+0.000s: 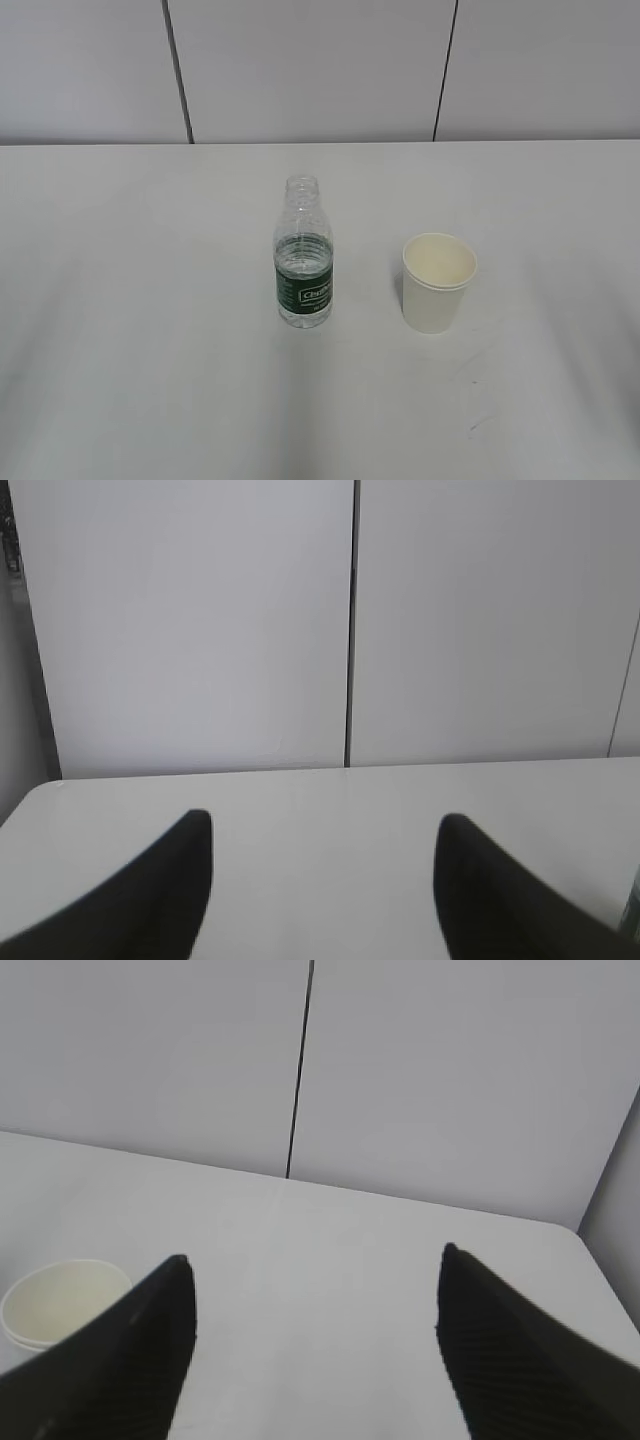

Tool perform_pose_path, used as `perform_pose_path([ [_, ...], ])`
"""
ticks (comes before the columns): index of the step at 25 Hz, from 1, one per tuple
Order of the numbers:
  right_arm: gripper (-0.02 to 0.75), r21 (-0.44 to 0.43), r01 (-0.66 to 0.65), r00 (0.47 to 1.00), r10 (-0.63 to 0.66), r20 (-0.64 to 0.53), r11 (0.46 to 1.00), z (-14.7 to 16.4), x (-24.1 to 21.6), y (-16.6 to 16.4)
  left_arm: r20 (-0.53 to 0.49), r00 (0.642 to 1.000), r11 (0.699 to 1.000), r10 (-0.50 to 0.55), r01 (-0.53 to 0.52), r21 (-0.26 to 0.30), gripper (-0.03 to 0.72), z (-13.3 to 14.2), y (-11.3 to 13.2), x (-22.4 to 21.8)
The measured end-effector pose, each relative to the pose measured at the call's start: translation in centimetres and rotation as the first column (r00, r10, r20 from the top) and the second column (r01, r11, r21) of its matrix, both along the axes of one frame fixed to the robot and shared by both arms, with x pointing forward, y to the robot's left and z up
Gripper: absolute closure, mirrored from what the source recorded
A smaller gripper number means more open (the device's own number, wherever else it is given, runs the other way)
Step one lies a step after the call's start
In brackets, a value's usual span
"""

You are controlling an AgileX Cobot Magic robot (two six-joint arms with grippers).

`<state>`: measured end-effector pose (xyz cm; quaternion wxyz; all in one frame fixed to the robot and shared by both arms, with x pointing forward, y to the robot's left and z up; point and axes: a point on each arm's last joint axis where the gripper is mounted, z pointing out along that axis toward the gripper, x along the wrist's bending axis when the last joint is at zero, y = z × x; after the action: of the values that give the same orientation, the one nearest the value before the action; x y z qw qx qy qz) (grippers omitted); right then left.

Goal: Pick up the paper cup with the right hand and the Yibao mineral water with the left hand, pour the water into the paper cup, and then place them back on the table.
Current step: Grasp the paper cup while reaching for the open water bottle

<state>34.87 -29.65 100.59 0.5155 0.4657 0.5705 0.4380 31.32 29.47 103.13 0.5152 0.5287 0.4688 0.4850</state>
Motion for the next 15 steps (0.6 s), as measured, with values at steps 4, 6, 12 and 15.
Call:
perform_pose_path([
  [4, 0.153, -0.006, -0.004, 1.000, 0.004, -0.012, 1.000, -0.3, 1.1, 0.0, -0.039, 0.999, 1.000, -0.006, 0.006, 0.003, 0.252, -0.3, -0.2, 1.9],
  [6, 0.153, -0.008, -0.005, 1.000, 0.005, -0.012, 1.000, -0.5, 1.4, 0.1, -0.063, 0.998, 1.000, -0.009, 0.010, 0.005, 0.258, -0.5, -0.4, 2.9],
  [12, 0.153, -0.009, -0.008, 0.999, 0.008, -0.038, 1.000, -1.1, 2.6, 0.1, -0.165, 0.986, 1.000, -0.018, 0.020, 0.010, 0.260, -2.3, -0.8, 6.3],
  [15, 0.153, -0.010, -0.010, 0.998, 0.010, -0.058, 1.000, -1.7, 3.5, 0.1, -0.178, 0.984, 1.000, -0.025, 0.024, -0.004, 0.269, -3.1, -1.0, 7.8],
])
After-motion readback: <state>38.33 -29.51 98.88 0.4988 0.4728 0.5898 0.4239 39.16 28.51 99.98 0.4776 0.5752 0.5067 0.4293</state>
